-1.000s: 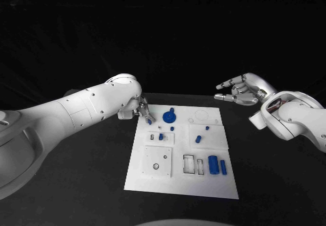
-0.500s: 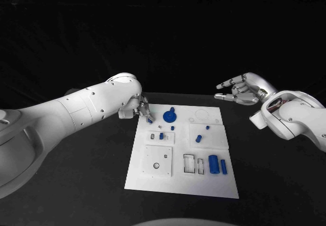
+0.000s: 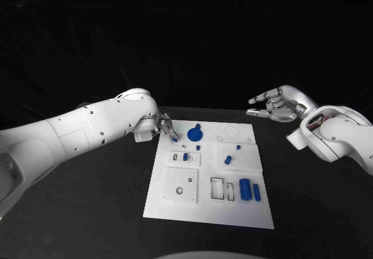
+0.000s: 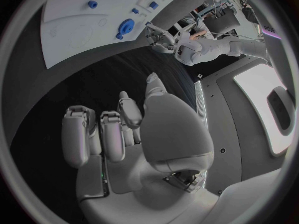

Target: Assemble the parts on the task board

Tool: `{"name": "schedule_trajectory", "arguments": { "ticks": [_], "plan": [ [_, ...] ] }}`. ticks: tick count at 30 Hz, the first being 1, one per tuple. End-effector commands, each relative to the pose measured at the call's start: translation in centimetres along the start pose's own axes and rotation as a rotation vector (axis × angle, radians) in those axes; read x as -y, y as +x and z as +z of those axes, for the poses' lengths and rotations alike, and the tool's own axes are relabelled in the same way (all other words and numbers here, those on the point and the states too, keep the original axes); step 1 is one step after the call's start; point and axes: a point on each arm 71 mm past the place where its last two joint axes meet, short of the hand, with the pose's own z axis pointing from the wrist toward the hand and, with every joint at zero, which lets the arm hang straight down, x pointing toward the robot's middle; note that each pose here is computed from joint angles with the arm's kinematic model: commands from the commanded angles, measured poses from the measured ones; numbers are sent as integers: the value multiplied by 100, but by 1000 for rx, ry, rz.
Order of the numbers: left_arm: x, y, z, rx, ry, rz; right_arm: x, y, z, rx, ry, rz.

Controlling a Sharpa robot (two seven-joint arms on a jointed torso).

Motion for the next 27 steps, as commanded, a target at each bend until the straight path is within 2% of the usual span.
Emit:
{"name": "schedule_trajectory", "arguments": {
  "ticks": [1, 8, 12, 20, 27],
  "plan": [
    [7, 68, -38, 67, 34, -53, 15, 17, -6, -17, 3, 0],
    [-65, 273, -120, 136, 84, -54, 36, 20, -16, -16, 7, 1],
    [-84, 356, -153, 144, 100, -45, 42, 24, -18, -18, 8, 2],
    [-107, 511, -197, 102, 103, -17, 49, 32, -22, -19, 10, 3],
    [-110, 595, -217, 46, 94, 20, 52, 40, -23, -22, 10, 3]
  ]
}}
